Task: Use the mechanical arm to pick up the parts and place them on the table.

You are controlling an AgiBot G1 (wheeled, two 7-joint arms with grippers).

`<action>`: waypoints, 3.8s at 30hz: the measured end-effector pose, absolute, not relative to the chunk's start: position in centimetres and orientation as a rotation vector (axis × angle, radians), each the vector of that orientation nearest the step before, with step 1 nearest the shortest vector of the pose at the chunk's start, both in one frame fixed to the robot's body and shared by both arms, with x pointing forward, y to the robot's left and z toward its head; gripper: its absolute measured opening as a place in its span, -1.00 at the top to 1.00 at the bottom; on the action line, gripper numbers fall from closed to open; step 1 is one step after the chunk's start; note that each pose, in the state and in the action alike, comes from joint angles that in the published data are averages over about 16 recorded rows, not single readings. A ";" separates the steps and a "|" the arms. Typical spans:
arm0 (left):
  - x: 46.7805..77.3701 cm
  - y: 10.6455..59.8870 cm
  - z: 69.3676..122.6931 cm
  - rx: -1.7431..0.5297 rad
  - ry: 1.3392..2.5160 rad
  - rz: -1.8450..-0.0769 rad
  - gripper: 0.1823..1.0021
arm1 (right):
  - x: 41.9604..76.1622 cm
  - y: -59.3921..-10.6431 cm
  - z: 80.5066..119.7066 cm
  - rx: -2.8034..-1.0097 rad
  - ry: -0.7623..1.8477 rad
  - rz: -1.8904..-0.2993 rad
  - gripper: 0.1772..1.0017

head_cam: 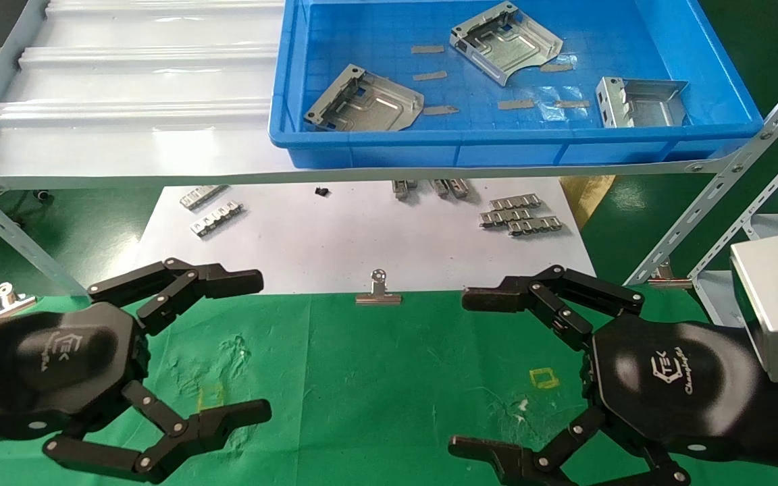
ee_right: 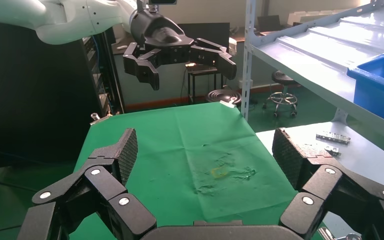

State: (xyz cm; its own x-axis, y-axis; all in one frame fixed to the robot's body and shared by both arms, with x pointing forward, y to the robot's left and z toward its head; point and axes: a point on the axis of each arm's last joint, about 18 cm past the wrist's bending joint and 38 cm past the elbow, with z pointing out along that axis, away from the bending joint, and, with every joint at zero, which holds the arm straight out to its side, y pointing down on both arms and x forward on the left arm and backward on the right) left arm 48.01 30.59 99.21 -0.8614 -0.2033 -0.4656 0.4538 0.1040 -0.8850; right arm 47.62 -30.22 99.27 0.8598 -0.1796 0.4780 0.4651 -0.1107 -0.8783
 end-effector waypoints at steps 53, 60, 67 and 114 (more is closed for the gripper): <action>48.0 30.6 99.2 0.244 1.909 -1.808 -1.00 | 47.6 -30.2 99.3 -1.593 -0.230 -0.554 -1.00; 48.0 30.6 99.2 0.244 1.909 -1.808 -1.00 | 47.6 -30.2 99.3 -1.593 -0.230 -0.554 -1.00; 48.0 30.6 99.2 0.244 1.909 -1.808 -1.00 | 47.6 -30.2 99.3 -1.593 -0.230 -0.554 -1.00; 48.0 30.6 99.2 0.244 1.909 -1.808 0.29 | 47.6 -30.2 99.3 -1.593 -0.230 -0.554 -1.00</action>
State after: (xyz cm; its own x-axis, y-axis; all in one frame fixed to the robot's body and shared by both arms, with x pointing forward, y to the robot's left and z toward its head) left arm 48.01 30.59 99.21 -0.8614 -0.2033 -0.4656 0.4538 0.1040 -0.8850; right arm 47.62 -30.22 99.27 0.8598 -0.1796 0.4780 0.4652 -0.1107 -0.8783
